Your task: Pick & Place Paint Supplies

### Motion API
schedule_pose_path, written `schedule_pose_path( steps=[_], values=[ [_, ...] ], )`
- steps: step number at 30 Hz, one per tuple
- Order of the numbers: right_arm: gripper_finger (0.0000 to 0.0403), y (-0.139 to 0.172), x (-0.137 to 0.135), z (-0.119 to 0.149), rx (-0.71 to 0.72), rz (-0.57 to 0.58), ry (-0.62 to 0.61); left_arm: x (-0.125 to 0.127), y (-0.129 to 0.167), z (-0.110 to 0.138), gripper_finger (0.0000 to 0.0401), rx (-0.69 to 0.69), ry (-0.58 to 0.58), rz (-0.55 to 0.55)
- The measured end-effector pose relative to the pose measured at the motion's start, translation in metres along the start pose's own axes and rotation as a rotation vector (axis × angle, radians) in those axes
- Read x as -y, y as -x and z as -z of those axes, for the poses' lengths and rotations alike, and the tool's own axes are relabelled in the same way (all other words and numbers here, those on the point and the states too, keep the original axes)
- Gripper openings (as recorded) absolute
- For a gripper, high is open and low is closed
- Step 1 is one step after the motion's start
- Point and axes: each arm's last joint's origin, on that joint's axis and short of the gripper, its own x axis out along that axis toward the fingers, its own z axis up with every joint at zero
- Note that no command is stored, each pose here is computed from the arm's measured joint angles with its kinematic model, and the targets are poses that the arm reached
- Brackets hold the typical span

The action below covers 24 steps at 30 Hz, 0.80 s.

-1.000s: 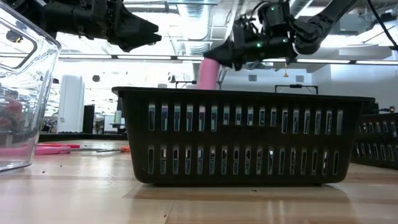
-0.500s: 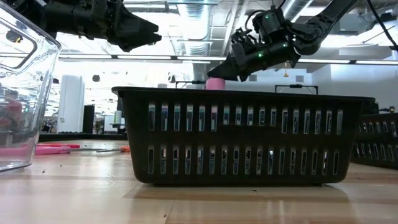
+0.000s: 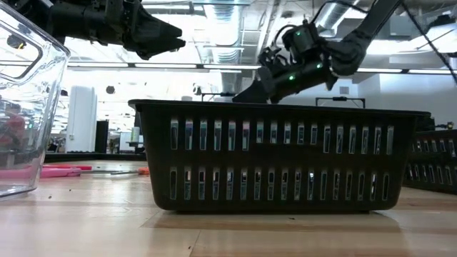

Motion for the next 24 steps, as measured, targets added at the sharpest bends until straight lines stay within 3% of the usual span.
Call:
schedule_pose_path(
  steps=[11, 19, 24],
  values=[
    [0.0103, -0.0020, 0.0005, 0.0030, 0.002, -0.006, -0.007, 0.0001, 0.0000, 0.0010, 0.0237, -0.010, -0.001, 0.000],
    [0.0227, 0.0018, -0.0015, 0.0021, -0.025, -0.034, -0.024, 0.0005, 0.0001, 0.0044, 0.0237, -0.046, 0.003, 0.004],
    [0.0250, 0.0016, -0.0012, 0.0013, -0.009, -0.032, -0.033, 0.0006, 0.0001, 0.0049, 0.0237, -0.051, 0.003, 0.005]
  ],
)
